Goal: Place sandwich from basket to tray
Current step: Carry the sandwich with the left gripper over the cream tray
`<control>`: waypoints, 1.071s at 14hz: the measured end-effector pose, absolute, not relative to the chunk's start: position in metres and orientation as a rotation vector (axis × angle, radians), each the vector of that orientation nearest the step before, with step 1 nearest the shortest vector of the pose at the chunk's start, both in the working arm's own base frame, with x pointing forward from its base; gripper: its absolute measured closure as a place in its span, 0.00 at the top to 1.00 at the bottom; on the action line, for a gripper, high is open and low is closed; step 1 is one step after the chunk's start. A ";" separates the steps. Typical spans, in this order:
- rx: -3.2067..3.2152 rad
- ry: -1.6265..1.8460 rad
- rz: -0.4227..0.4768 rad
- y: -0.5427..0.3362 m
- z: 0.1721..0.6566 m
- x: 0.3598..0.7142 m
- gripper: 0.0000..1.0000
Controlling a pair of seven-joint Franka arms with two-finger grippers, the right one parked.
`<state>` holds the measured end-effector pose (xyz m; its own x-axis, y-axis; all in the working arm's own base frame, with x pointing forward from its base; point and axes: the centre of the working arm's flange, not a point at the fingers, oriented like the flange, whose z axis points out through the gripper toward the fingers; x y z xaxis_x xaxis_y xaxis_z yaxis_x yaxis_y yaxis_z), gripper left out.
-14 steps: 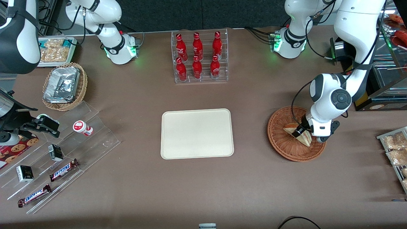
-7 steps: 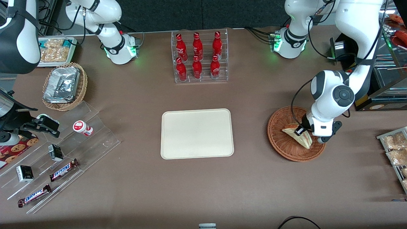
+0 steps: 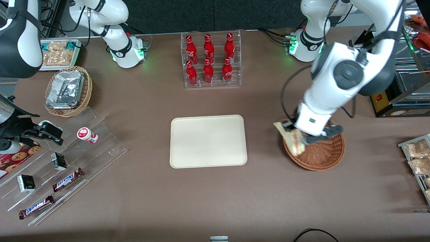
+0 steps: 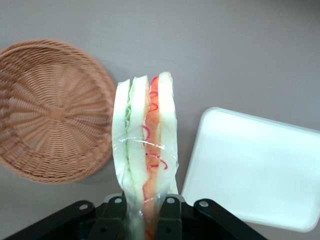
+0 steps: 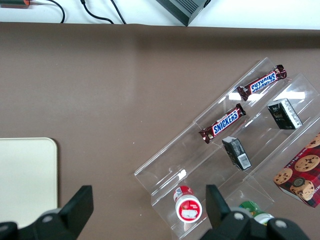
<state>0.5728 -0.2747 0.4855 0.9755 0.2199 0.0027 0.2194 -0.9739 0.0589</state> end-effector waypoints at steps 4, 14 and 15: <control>3.054 0.033 -0.036 -0.368 0.468 0.552 0.15; 3.024 -0.067 -0.055 -0.511 0.326 0.532 0.15; 3.032 -0.069 -0.042 -0.520 0.310 0.528 0.15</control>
